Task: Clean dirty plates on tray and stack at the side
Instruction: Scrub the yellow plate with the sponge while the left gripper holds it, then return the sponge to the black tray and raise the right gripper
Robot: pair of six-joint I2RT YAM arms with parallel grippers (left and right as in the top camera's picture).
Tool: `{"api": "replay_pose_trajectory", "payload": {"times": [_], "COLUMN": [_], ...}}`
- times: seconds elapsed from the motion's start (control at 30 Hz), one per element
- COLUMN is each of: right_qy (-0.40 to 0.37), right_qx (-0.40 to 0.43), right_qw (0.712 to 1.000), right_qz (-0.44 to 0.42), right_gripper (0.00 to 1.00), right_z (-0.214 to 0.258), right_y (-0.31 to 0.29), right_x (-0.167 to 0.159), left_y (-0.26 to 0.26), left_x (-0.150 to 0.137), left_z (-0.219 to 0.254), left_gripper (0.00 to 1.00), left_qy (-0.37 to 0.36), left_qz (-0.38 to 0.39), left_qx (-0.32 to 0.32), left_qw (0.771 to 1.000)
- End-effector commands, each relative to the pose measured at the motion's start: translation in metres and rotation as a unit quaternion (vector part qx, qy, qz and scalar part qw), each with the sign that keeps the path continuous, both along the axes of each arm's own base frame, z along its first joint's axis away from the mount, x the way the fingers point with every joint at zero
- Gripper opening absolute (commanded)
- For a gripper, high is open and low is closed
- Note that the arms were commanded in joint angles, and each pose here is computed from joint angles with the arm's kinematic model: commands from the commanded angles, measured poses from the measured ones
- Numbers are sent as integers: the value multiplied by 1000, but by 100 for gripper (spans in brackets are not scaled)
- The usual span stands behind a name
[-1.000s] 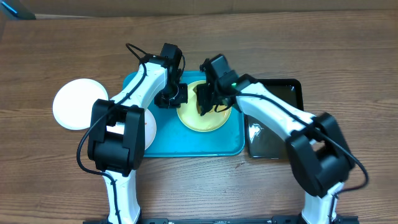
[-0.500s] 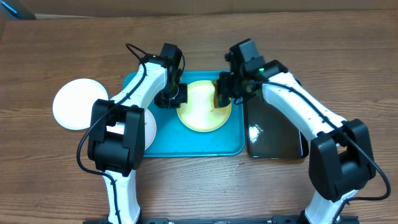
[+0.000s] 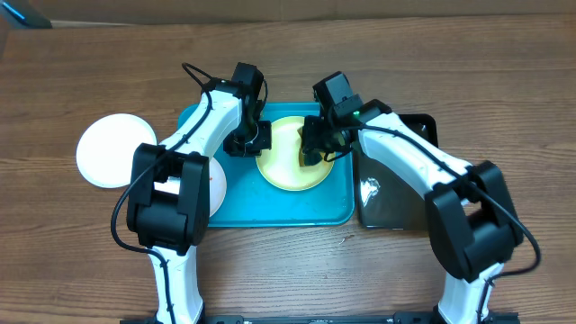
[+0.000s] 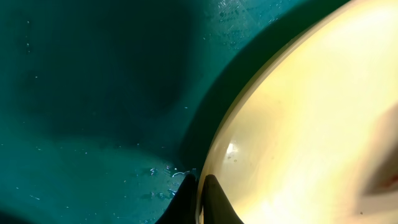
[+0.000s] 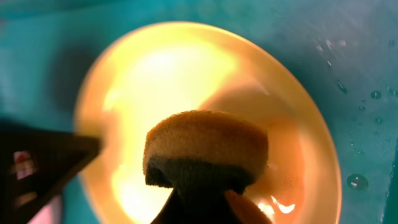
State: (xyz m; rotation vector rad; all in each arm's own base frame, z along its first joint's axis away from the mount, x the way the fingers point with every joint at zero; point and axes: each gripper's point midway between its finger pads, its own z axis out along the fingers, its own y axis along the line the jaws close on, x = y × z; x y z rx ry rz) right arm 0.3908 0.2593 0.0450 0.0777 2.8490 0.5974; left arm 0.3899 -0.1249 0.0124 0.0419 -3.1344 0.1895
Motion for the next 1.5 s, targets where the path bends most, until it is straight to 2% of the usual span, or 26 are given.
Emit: {"api": "replay_pose_trajectory", "payload": {"times": [0.0, 0.27, 0.37, 0.5, 0.67, 0.77, 0.97, 1.1, 1.2, 1.3, 1.47], "right_qy": [12, 46, 64, 74, 59, 26, -10, -23, -9, 25, 102], "right_qx": [-18, -25, -2, 71, 191, 268, 333, 291, 226, 139, 14], "right_qw": [1000, 997, 995, 994, 980, 962, 940, 955, 974, 990, 993], "right_qz": [-23, -57, -70, -41, 10, 53, 73, 59, 29, -8, -54], "right_gripper": [4, 4, 4, 4, 4, 4, 4, 4, 4, 4, 4], "right_z": [-20, -48, -47, -35, -2, 33, 96, 107, 98, 79, 46], "right_y": [-8, -10, -4, 21, 51, 60, 37, -5, -49, -100, -168], "right_x": [4, 1, -2, -3, 9, 23, 41, 38, 30, 14, -19], "left_y": [1, 2, 2, 1, 1, 2, 2, 2, 2, 2, 1], "left_x": [-1, -1, -1, -1, -1, -1, -2, -1, -2, -2, -1], "left_z": [-3, -3, -3, -3, -3, -3, -3, -3, -3, -3, -3], "left_gripper": [4, 4, 4, 4, 4, 4, 4, 6, 20, 29, 31], "left_qy": [5, 5, 5, 4, 4, 5, 6, 6, 6, 6, 6], "left_qz": [12, 11, 11, 12, 11, 11, 11, 11, 11, 11, 12], "left_qx": [7, 7, 7, 7, 7, 7, 7, 7, 7, 8, 7], "left_qw": [1000, 1000, 1000, 1000, 1000, 1000, 1000, 1000, 1000, 1000, 1000]}}
